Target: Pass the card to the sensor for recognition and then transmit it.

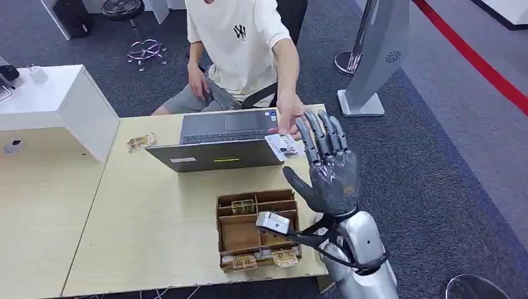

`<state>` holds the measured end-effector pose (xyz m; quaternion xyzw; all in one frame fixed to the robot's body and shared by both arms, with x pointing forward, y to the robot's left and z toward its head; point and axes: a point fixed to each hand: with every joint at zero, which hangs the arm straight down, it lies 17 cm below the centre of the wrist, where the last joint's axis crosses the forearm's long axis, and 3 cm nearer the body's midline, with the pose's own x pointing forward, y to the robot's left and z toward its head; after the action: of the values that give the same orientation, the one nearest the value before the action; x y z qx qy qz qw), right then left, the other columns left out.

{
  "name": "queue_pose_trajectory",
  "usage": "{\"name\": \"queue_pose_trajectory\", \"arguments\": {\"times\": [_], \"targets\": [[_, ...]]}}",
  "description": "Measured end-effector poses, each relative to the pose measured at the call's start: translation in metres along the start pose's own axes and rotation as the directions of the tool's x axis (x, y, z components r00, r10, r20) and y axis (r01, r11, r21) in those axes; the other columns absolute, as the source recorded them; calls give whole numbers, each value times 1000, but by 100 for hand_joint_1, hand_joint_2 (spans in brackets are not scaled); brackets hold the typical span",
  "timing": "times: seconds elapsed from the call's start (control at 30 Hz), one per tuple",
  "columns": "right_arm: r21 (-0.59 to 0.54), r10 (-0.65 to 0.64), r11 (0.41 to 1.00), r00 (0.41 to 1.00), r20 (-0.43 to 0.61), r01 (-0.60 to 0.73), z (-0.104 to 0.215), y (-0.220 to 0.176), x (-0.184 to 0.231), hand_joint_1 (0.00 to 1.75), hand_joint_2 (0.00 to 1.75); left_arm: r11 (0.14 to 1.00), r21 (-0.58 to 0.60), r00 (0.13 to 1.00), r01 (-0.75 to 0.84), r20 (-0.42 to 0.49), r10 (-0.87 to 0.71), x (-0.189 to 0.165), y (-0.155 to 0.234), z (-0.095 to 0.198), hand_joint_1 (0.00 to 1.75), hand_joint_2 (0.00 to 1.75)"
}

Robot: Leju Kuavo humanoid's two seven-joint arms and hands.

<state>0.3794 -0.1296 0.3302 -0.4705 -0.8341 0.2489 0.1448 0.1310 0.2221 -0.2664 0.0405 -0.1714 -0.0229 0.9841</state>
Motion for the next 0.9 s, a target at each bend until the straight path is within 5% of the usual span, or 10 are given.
{"name": "queue_pose_trajectory", "arguments": {"times": [0.1,0.13,0.17,0.2,0.9], "targets": [[5,7,1000,1000,1,-7,0,3,-2,0,175,1000,-2,1000,8,2,-8,1,0,0,0,0],[7,8,1000,1000,0,-8,0,3,-3,23,175,1000,-2,1000,10,3,-10,1,-1,0,0,0],[9,9,1000,1000,-1,-9,0,4,-4,166,175,1000,-3,1000,11,3,-11,1,-1,0,0,0],[13,14,1000,1000,-6,-13,0,5,-5,175,175,1000,-3,1000,12,3,-12,1,-1,0,0,0],[80,67,995,995,-68,-61,18,19,-18,175,175,1000,2,1000,13,-8,-13,-3,2,0,0,0]]}}
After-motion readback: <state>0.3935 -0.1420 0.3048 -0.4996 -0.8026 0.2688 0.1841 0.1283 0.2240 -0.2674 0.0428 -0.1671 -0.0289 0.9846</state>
